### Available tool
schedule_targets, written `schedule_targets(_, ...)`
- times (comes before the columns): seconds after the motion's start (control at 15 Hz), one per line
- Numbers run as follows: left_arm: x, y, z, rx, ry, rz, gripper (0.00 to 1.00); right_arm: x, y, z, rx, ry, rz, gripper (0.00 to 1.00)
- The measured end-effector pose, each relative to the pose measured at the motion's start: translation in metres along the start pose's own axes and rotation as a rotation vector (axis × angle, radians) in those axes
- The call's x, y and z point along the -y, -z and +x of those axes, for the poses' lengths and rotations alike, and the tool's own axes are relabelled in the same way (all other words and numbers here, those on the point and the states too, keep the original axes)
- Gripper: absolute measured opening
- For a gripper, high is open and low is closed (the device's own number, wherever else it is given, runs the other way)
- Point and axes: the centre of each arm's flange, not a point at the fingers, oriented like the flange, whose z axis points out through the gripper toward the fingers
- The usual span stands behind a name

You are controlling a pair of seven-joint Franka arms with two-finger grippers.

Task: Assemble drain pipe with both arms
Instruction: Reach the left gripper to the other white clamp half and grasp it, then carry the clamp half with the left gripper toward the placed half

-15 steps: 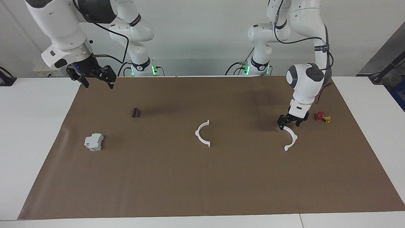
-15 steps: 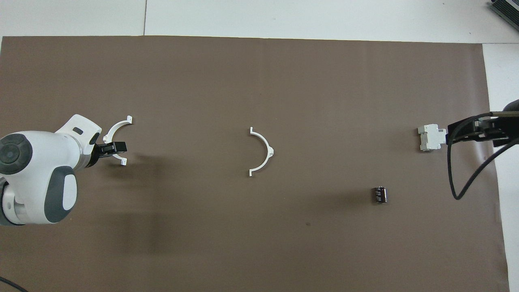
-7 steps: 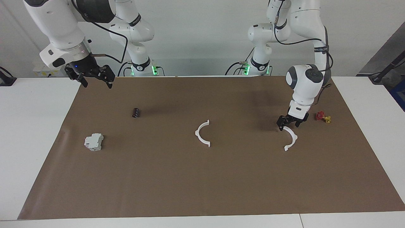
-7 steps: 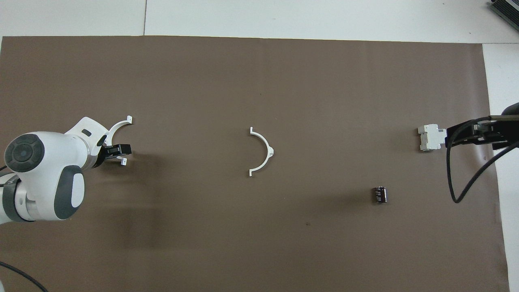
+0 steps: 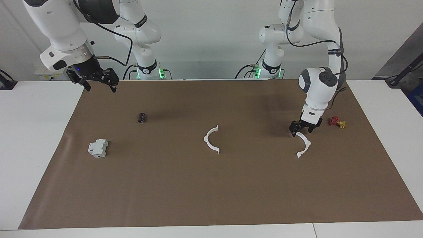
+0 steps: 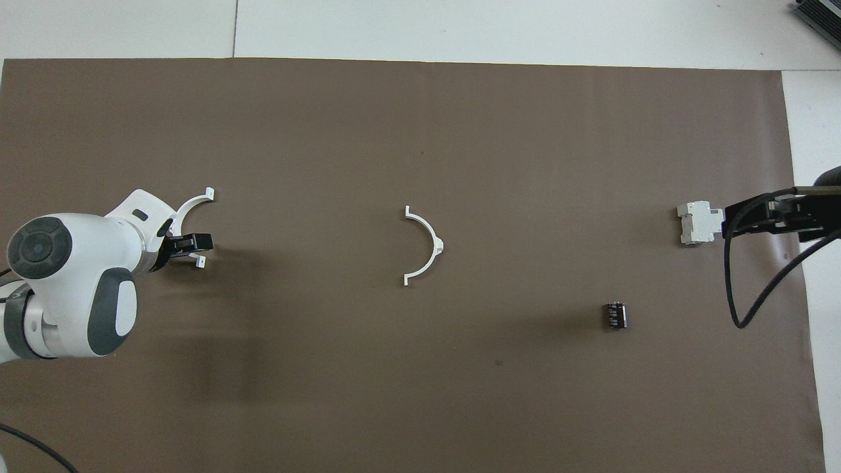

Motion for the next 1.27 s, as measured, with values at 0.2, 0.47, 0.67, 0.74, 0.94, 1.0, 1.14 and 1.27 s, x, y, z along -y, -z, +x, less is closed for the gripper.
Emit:
schedule_targets(0.2,0.001,-0.011,-0.011,-0.057,0.032,-0.016,0.74,0.0,0.001,0.0,-0.003,0.001,0.0,1.0)
schedule_targets(0.47,0.0,-0.006,-0.011,-0.085,0.038,-0.023,0.27,0.0,0.002,0.0,-0.007,0.001,0.0,1.0)
schedule_targets(0.67,-0.005,-0.004,-0.009,-0.063,0.031,-0.019,0.07,0.001,0.002,0.0,-0.007,0.002,0.0,1.0)
schedule_targets(0.74,-0.009,-0.001,-0.006,-0.033,0.026,-0.012,0.07,0.001,0.002,0.0,-0.007,0.002,0.0,1.0)
schedule_targets(0.94,-0.047,0.025,0.009,0.028,0.018,-0.002,0.07,0.001,0.002,0.0,-0.007,0.002,0.0,1.0)
schedule_targets(1.0,-0.068,0.034,0.01,0.026,0.059,-0.005,0.07,0.001,0.002,0.0,-0.007,0.002,0.0,1.0)
schedule_targets(1.14,-0.124,0.044,-0.003,0.018,0.188,-0.021,0.07,0.001,0.002,0.0,-0.007,0.002,0.0,1.0)
schedule_targets(1.27,-0.179,0.056,-0.021,0.008,0.295,-0.045,0.07,0.001,0.002,0.0,-0.007,0.002,0.0,1.0)
